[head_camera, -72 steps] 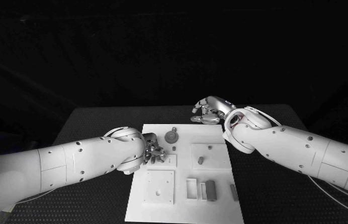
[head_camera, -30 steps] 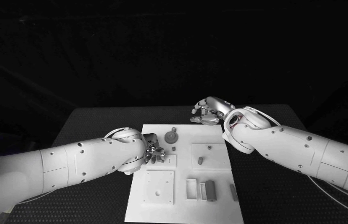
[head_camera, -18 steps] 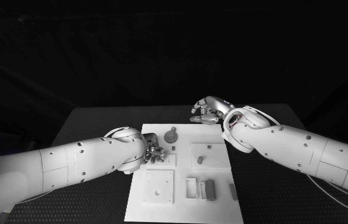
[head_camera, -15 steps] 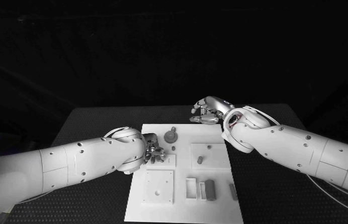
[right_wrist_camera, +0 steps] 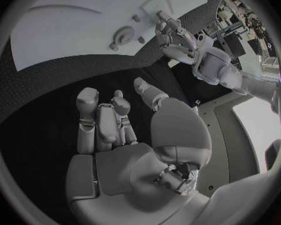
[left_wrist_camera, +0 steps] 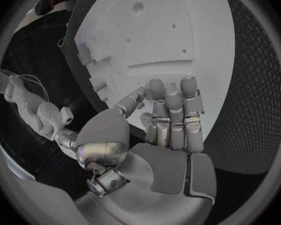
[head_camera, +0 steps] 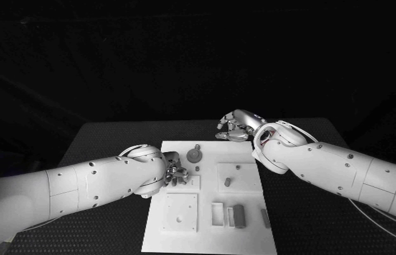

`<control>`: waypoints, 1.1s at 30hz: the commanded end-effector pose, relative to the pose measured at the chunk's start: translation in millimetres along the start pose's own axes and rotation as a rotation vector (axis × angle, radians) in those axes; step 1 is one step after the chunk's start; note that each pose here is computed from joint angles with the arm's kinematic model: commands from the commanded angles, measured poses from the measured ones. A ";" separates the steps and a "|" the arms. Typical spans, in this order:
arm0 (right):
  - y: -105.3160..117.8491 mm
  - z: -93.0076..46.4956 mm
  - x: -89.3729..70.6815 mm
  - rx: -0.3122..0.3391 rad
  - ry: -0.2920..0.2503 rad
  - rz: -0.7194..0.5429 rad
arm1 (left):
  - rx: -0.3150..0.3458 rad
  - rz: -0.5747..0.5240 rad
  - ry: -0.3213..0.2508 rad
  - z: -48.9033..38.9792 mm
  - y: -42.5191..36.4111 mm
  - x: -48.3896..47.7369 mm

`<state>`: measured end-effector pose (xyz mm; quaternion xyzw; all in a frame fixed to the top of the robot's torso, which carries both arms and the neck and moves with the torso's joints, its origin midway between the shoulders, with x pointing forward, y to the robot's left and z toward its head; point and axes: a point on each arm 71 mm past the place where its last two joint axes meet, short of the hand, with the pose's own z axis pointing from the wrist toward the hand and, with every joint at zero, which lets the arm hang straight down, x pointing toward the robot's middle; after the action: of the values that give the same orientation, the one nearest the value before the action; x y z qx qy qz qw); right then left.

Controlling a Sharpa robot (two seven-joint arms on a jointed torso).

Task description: Assemble the parts on the task board

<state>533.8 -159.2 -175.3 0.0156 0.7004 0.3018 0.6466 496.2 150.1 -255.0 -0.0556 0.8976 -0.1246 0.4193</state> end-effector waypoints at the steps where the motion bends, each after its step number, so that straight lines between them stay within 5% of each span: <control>1: 1.4 0.3 1.6 -0.007 0.015 -0.001 | 0.014 0.008 0.006 0.3 -2.5 1.7; 23: 1.1 0.2 0.9 -0.009 0.009 0.000 | 0.015 0.009 0.008 0.6 -2.5 2.3; 33: 0.0 -0.3 0.4 -0.007 0.007 -0.001 | 0.011 -0.005 -0.004 -0.5 4.8 0.5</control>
<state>533.9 -159.9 -175.4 0.0156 0.7009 0.3016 0.6462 496.1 156.7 -257.2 -0.0596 0.8976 -0.1215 0.4194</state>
